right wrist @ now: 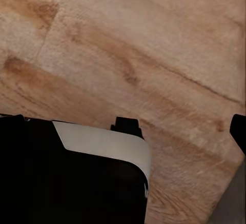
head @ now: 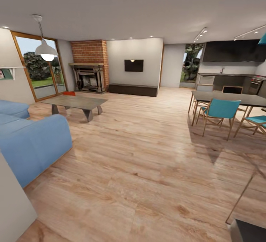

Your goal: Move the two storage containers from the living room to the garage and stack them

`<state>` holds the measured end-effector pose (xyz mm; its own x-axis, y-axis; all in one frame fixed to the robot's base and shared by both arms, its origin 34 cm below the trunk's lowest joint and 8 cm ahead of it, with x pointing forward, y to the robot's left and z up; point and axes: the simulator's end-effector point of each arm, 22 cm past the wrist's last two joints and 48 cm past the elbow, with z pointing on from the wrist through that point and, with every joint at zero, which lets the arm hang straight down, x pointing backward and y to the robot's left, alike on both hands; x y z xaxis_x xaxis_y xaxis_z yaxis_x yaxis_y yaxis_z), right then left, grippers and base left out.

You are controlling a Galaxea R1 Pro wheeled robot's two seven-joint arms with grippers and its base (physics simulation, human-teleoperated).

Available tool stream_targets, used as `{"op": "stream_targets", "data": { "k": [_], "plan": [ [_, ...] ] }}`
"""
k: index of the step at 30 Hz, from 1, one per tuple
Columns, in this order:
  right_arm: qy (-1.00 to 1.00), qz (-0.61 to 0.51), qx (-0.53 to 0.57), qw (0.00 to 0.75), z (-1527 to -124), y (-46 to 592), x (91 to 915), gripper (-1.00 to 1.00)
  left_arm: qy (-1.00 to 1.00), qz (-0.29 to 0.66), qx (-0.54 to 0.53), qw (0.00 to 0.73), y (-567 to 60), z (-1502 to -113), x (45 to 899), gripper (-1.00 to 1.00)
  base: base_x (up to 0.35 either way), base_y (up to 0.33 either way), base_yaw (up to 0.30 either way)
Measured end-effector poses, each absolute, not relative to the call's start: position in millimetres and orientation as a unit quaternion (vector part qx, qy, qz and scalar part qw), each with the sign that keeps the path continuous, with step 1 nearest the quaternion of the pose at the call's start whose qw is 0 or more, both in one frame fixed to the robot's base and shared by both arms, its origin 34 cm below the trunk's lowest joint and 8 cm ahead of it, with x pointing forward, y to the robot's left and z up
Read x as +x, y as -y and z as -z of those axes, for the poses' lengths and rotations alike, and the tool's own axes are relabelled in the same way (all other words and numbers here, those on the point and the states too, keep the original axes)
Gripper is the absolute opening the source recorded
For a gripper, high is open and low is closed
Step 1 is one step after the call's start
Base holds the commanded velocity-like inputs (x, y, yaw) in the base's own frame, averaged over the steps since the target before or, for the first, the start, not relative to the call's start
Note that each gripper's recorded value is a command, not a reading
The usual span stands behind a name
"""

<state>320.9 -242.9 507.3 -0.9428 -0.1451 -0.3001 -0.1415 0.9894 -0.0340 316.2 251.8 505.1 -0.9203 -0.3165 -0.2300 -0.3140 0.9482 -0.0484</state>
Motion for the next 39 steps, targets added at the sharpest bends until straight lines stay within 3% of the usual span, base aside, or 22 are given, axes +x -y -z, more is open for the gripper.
{"op": "stream_targets", "data": {
  "k": [39],
  "plan": [
    [-0.985, 0.005, -0.075, 0.153, -507.3, 242.4, 320.7, 1.00, -0.980, 0.005, -0.161, 0.118, -251.9, -505.1, 316.3, 1.00, 0.321, 0.000, 0.000]
  ]
}}
